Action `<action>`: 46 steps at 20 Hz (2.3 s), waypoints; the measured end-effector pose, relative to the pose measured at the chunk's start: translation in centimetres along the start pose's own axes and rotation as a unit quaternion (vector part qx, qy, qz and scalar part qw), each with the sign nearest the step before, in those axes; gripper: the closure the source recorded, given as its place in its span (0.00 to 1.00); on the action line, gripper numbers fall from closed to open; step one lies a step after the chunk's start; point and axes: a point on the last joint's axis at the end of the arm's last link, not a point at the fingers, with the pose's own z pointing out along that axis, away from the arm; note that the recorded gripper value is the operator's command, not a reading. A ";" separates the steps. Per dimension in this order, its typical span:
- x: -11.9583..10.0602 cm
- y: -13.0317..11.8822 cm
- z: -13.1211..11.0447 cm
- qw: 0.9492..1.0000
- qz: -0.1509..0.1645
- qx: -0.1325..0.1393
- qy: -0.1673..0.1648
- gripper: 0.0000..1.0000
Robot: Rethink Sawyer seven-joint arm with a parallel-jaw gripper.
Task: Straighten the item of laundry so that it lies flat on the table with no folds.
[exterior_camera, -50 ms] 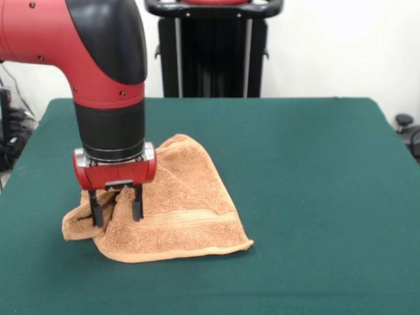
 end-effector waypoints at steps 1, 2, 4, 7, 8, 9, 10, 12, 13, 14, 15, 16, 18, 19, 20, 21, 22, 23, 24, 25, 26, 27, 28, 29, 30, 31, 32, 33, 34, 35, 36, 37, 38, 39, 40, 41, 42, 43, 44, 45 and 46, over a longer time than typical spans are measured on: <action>-0.1 0.1 0.0 1.000 0.000 -0.001 -0.001 0.00; -0.2 0.2 0.0 1.000 0.000 -0.002 -0.002 0.00; -0.3 0.2 -0.1 1.000 -0.001 -0.002 -0.003 0.00; -0.4 0.0 -0.4 1.000 -0.001 0.001 -0.005 0.00; -0.5 -0.1 -0.6 1.000 -0.001 0.002 -0.006 0.00; -0.6 -0.2 -0.7 1.000 0.000 0.003 -0.006 0.00; -0.6 -0.3 -0.9 1.000 0.000 0.004 -0.007 0.00; -0.9 -0.9 -1.8 1.000 0.001 0.008 -0.008 0.00; -1.0 -1.1 -2.0 1.000 0.001 0.010 -0.007 0.00; -1.1 -1.3 -2.2 1.000 0.002 0.011 -0.007 0.00; -1.3 -1.9 -2.7 1.000 0.004 0.013 -0.005 0.00; -1.3 -2.2 -2.9 1.000 0.005 0.014 -0.004 0.00; -1.6 -3.2 -3.7 1.000 0.010 0.018 -0.001 0.00; -1.8 -3.7 -3.9 1.000 0.013 0.020 0.000 0.00; -1.9 -4.2 -4.1 1.000 0.016 0.021 0.000 0.00; -2.0 -4.7 -4.3 1.000 0.018 0.023 0.000 0.00; -2.1 -5.0 -4.4 1.000 0.020 0.024 0.000 0.00; -2.1 -5.3 -4.5 0.999 0.022 0.025 -0.001 0.00; -2.2 -6.0 -4.6 0.999 0.026 0.027 -0.003 0.00; -2.3 -6.4 -4.6 0.999 0.029 0.028 -0.005 0.00; -2.3 -6.7 -4.6 0.999 0.031 0.029 -0.007 0.00; -2.4 -7.0 -4.6 0.999 0.033 0.030 -0.008 0.00; -2.4 -7.2 -4.6 0.999 0.034 0.030 -0.009 0.00; -2.4 -7.3 -4.6 0.999 0.035 0.030 -0.010 0.00; -2.4 -7.4 -4.6 0.999 0.036 0.030 -0.011 0.00; -2.4 -7.4 -4.6 0.999 0.036 0.030 -0.011 0.00; -2.4 -7.4 -4.5 0.999 0.036 0.029 -0.011 0.00; -2.4 -7.4 -4.5 0.999 0.037 0.028 -0.011 0.00; -2.4 -7.4 -4.5 0.999 0.036 0.028 -0.012 0.00; -2.4 -7.3 -4.4 0.999 0.036 0.027 -0.012 0.00; -2.4 -7.3 -4.4 0.999 0.036 0.027 -0.012 0.00; -2.4 -7.3 -4.4 0.999 0.036 0.027 -0.012 0.00; -2.4 -7.3 -4.4 0.999 0.036 0.027 -0.012 0.00; -2.3 -7.3 -4.3 0.999 0.034 0.028 -0.011 0.00; -2.3 -7.4 -4.2 0.999 0.033 0.030 -0.010 0.00; -2.2 -7.4 -4.2 0.999 0.031 0.031 -0.009 0.00; -1.8 -7.6 -4.0 0.999 0.027 0.035 -0.007 0.00; -1.8 -7.7 -3.9 0.999 0.026 0.036 -0.007 0.00; -1.6 -7.8 -3.8 0.999 0.025 0.037 -0.007 0.00; -1.5 -7.8 -3.7 0.999 0.025 0.038 -0.007 0.00; -1.1 -8.1 -3.2 0.999 0.025 0.039 -0.006 0.00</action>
